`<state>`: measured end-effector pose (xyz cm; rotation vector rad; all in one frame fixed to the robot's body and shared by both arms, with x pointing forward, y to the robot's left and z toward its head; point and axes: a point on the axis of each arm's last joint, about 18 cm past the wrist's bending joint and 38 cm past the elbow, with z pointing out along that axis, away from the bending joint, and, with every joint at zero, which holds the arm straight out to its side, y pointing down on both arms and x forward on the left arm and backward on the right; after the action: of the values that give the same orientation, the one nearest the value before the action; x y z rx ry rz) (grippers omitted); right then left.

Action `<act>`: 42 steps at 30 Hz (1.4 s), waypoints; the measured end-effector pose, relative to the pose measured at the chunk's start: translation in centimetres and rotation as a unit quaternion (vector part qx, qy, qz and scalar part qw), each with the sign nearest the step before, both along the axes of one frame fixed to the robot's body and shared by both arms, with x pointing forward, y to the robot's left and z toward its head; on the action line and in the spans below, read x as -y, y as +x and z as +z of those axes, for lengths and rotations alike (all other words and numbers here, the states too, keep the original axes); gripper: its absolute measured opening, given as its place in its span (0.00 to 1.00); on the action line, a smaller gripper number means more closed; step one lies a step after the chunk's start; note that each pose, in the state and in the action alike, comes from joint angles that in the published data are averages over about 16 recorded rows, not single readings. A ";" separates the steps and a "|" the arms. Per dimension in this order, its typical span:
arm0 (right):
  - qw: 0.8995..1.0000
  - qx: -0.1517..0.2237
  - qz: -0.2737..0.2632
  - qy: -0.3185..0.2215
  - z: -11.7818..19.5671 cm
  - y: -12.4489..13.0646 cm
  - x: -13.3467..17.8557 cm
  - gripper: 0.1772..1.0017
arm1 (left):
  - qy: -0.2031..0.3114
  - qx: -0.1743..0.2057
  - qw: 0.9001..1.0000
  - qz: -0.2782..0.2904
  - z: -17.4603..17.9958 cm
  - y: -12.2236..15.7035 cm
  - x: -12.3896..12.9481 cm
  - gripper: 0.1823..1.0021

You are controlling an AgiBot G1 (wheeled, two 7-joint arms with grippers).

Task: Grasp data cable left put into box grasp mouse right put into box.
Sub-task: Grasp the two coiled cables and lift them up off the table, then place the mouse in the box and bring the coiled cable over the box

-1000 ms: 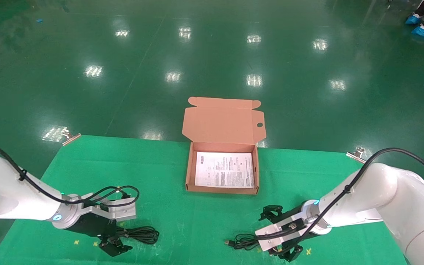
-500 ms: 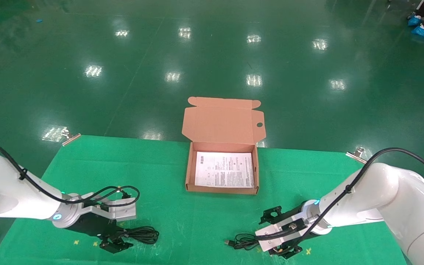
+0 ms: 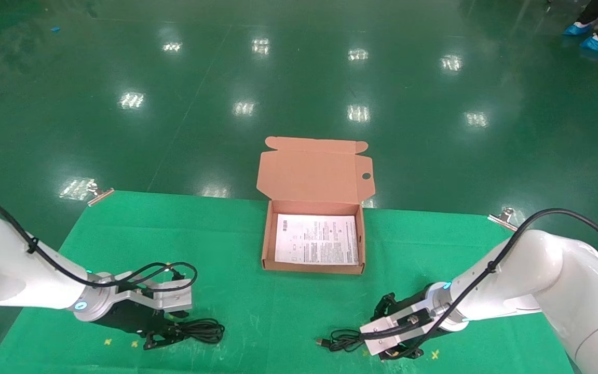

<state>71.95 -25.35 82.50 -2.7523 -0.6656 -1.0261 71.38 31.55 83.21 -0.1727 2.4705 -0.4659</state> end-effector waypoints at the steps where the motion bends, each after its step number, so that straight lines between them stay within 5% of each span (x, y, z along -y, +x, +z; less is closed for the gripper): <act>1: 1.000 0.000 0.000 0.000 0.0 0.0 0.0 0.40 | 0.000 0.000 1.000 0.000 0.0 0.0 0.0 0.44; 12: 0.999 -0.001 -0.016 0.030 1.4 -0.2 1.0 0.15 | 0.002 0.006 1.000 -0.004 0.4 0.1 0.0 0.18; 21: 0.989 0.039 -0.066 0.124 8.4 -0.7 5.2 0.06 | 0.007 0.068 0.997 -0.031 5.1 0.5 -0.7 0.11; 30: 0.961 0.161 -0.074 0.211 19.9 -1.0 6.6 0.04 | 0.025 0.200 0.977 -0.067 14.1 1.1 0.0 0.11; 42: 0.914 0.290 0.009 0.285 32.0 -0.9 -1.4 0.04 | 0.039 0.347 0.934 -0.074 23.1 2.0 4.6 0.10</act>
<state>71.02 -23.95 114.51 -1.9369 -0.3567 -1.7284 73.41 26.92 106.35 0.1884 1.8033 -0.4008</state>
